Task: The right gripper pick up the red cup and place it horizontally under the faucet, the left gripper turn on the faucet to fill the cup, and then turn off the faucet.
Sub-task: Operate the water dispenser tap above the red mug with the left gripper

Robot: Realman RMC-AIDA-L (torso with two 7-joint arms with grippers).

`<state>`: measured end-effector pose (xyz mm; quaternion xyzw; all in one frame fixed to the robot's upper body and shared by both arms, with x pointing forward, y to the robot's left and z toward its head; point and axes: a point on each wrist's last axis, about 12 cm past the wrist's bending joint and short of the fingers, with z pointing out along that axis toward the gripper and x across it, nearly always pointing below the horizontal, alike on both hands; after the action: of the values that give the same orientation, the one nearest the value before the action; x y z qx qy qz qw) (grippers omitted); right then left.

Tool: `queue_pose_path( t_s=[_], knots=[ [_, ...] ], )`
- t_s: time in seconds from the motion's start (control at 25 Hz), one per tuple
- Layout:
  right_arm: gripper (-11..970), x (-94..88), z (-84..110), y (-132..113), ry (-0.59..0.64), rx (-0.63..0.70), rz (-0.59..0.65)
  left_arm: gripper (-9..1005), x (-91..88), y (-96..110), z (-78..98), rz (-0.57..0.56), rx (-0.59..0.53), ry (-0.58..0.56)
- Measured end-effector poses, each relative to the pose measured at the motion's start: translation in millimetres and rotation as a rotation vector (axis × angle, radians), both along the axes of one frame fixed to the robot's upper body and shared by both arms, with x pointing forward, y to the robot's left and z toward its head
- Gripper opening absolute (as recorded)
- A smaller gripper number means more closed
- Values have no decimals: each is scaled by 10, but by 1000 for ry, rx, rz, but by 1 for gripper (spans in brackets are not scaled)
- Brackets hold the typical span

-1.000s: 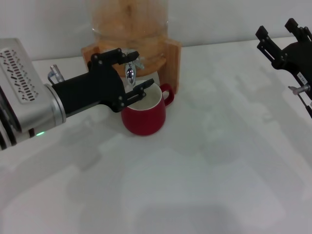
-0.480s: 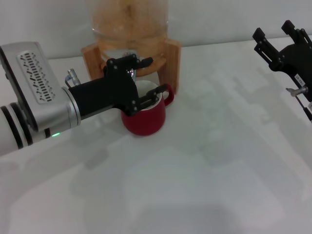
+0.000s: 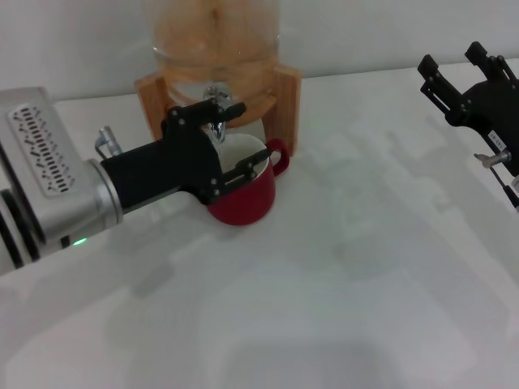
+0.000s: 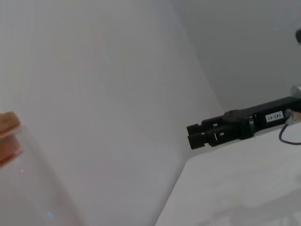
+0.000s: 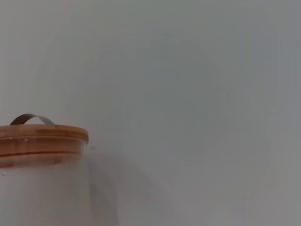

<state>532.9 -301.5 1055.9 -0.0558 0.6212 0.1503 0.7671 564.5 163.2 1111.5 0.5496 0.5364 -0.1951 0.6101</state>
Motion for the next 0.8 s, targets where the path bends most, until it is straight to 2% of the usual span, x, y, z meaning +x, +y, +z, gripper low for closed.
queue_pose_path(
  t_s=[0.4,0.8],
  knots=[
    [814,-6,-17,25,14,8,17,599,-100,159,-141,69,27,19],
    [814,13,-24,32,26,8,17,599,-20,96,-102,62,38,-8]
  ],
)
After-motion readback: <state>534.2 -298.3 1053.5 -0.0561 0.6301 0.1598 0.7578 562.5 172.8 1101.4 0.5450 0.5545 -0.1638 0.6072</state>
